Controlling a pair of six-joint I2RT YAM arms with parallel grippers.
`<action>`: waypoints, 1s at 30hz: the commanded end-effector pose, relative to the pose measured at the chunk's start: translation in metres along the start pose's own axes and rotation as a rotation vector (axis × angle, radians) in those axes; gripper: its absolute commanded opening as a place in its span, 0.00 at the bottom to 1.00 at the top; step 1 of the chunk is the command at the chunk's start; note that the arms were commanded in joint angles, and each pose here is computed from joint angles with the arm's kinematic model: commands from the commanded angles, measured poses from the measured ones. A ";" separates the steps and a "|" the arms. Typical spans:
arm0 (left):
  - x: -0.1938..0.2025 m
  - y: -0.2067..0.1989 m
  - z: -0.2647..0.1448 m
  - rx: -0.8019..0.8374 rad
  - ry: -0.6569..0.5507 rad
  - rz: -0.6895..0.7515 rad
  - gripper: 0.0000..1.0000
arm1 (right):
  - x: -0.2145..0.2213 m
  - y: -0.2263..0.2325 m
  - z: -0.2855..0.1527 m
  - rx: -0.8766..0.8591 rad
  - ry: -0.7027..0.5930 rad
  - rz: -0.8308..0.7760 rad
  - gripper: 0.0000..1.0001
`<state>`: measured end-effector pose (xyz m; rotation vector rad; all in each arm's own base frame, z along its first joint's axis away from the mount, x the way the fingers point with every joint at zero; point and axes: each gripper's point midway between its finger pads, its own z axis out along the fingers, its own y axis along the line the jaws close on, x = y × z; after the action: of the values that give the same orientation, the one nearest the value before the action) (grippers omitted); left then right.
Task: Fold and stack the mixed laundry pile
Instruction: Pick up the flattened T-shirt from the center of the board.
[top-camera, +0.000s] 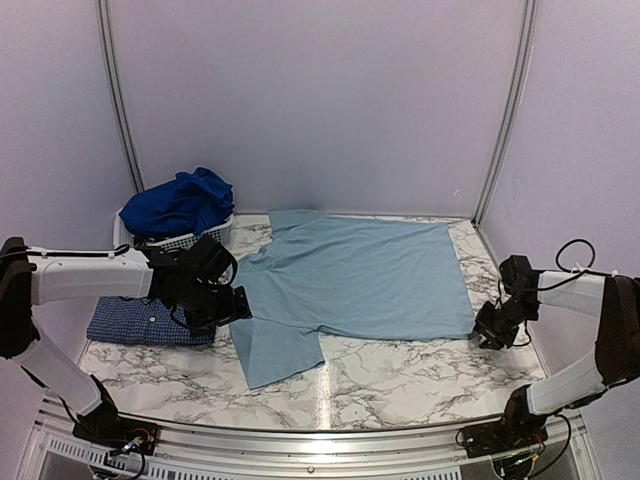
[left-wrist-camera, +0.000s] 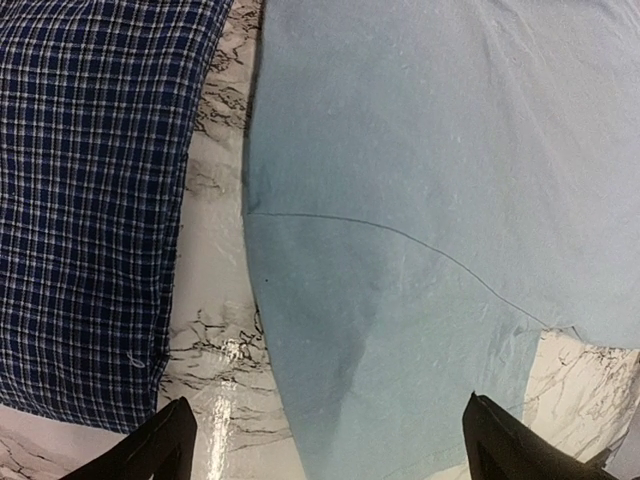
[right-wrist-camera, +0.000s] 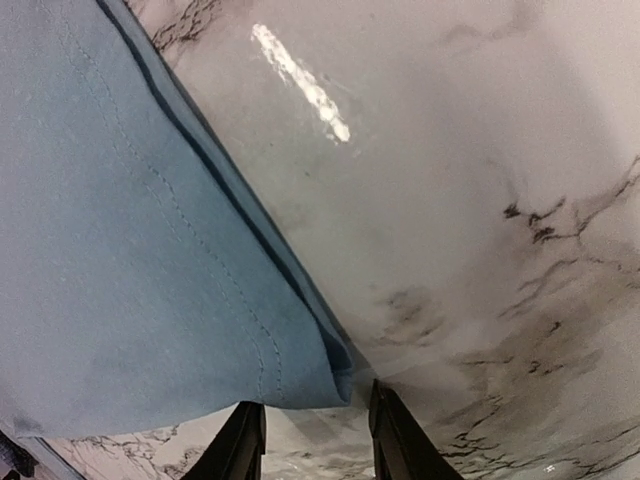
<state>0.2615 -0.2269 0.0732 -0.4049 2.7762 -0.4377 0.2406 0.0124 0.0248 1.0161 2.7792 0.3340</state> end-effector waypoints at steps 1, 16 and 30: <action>0.003 0.015 -0.002 -0.044 -0.004 -0.021 0.96 | -0.019 0.003 -0.004 -0.009 -0.074 0.027 0.37; -0.003 0.008 -0.001 -0.046 -0.011 -0.004 0.95 | -0.029 0.012 -0.015 -0.056 -0.121 0.069 0.49; 0.006 0.037 0.001 -0.128 0.024 -0.028 0.85 | -0.013 0.003 0.004 -0.045 -0.058 0.096 0.00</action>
<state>0.2618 -0.2080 0.0655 -0.4804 2.7898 -0.3418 0.2536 0.0070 0.0234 1.1095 2.6734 0.3637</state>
